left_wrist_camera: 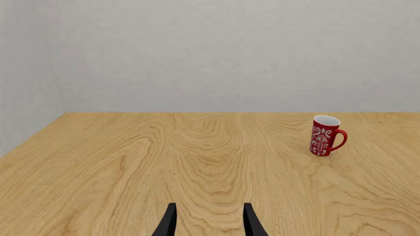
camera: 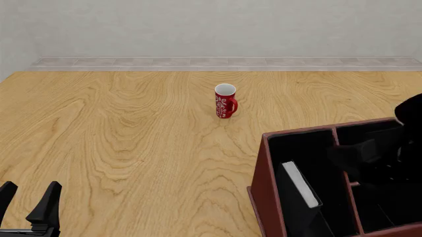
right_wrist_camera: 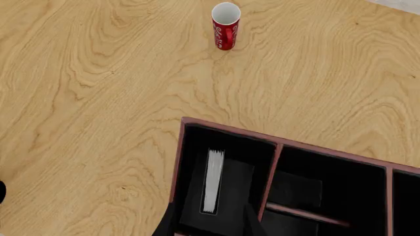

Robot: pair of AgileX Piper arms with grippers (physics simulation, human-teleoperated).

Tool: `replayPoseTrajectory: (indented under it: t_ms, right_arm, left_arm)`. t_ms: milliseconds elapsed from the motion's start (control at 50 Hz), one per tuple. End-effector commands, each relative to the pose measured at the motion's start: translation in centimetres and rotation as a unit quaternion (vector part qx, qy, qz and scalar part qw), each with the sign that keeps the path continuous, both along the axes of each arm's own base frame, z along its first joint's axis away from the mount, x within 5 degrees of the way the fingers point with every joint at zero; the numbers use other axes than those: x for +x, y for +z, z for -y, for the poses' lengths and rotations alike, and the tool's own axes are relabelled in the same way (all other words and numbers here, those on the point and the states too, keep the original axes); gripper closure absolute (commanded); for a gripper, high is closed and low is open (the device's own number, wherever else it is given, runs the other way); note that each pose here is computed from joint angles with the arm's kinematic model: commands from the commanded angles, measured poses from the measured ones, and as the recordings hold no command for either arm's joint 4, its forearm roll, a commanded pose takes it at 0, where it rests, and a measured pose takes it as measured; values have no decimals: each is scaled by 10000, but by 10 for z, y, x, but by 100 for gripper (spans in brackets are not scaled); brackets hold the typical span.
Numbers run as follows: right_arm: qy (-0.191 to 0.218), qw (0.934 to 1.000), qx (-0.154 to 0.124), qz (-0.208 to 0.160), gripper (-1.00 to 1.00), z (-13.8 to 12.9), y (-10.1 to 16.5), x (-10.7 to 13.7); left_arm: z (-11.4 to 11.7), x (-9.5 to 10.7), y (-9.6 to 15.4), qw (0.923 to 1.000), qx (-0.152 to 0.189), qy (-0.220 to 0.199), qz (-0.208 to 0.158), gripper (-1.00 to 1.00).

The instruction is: Pick up the book and place it in the left compartment of the caddy.

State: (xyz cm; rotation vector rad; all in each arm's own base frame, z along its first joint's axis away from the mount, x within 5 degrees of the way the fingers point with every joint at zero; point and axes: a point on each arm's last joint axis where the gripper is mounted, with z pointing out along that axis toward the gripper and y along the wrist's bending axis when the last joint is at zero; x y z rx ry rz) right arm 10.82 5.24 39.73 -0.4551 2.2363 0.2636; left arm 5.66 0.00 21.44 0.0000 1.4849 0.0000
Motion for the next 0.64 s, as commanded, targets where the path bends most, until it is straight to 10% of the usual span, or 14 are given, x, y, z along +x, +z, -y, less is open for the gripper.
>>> replayPoseTrajectory:
  t_ms: [20,640]
  right_arm:
    - [35,9995,65,296,-100,0,23,0]
    - [8,9919,393,1204,-100,8,77,-11]
  left_arm:
    - [0,0,0,10000,0,0,0,-100]
    - [0,0,0,10000,0,0,0,-100]
